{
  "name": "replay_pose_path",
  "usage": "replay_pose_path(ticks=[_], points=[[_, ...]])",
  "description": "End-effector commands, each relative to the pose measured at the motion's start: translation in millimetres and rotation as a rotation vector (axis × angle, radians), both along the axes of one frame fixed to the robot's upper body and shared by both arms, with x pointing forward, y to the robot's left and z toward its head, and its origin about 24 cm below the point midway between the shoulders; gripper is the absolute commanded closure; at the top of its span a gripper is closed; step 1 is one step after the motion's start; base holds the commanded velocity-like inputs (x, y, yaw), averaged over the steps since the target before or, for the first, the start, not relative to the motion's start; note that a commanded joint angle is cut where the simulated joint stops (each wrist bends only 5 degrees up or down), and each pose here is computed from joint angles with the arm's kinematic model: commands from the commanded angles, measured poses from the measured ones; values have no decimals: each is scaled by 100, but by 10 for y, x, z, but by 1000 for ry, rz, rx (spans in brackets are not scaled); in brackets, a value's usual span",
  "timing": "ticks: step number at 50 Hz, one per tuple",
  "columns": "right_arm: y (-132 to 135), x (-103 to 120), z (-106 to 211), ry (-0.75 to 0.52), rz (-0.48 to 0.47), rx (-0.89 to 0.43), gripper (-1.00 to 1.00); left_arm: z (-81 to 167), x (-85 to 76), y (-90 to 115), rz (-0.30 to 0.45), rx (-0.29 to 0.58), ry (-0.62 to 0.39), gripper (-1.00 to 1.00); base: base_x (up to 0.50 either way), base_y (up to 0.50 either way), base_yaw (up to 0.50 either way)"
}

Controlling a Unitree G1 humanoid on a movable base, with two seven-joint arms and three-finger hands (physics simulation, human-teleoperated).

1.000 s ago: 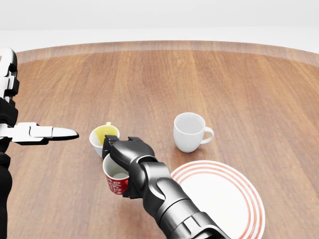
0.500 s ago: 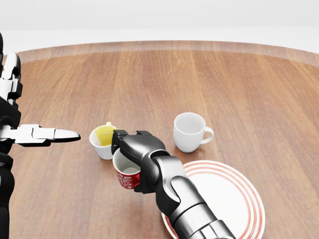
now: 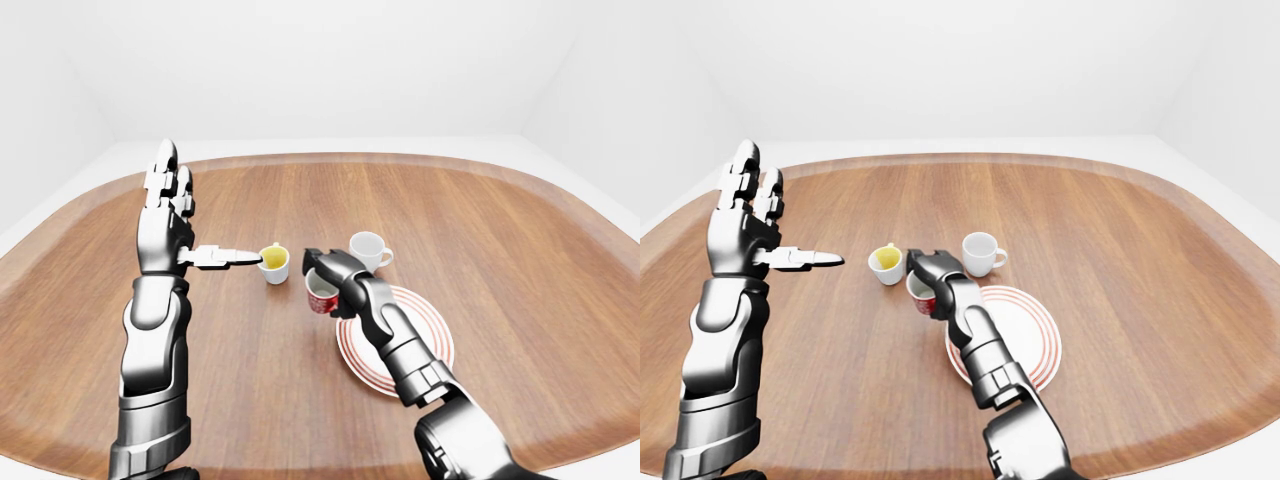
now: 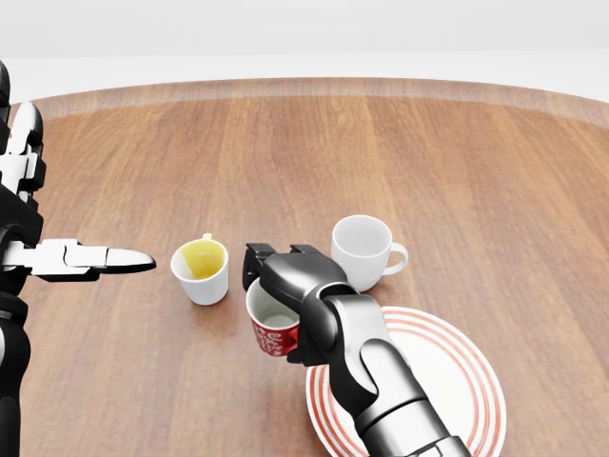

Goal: Pick up the red mug and put it on the plate

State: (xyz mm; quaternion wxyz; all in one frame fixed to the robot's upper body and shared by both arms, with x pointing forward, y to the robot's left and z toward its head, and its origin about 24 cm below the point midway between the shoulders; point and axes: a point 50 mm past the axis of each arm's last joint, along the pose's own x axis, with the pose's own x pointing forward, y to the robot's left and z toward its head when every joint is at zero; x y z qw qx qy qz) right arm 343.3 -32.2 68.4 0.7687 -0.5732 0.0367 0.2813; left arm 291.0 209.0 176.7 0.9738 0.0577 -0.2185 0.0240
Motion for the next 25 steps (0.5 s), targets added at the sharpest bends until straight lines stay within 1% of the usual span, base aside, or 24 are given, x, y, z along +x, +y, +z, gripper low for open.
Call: replay_pose_path(ticks=[1,12,17,25], points=[[-152,-17,12,-33,-25,-104,100,-4,-2,-2,0,0,1,-100,0,0,0],[-327,-22,-56,-19,-67,-117,100,0,2,-3,0,3,0,-100,0,0,0],[-416,-39,-162,2,-95,-114,100,3,-1,-1,1,4,-1,-100,0,0,0],[-474,-36,-207,12,-112,-107,100,22,-4,-3,2,7,-9,-100,0,0,0]])
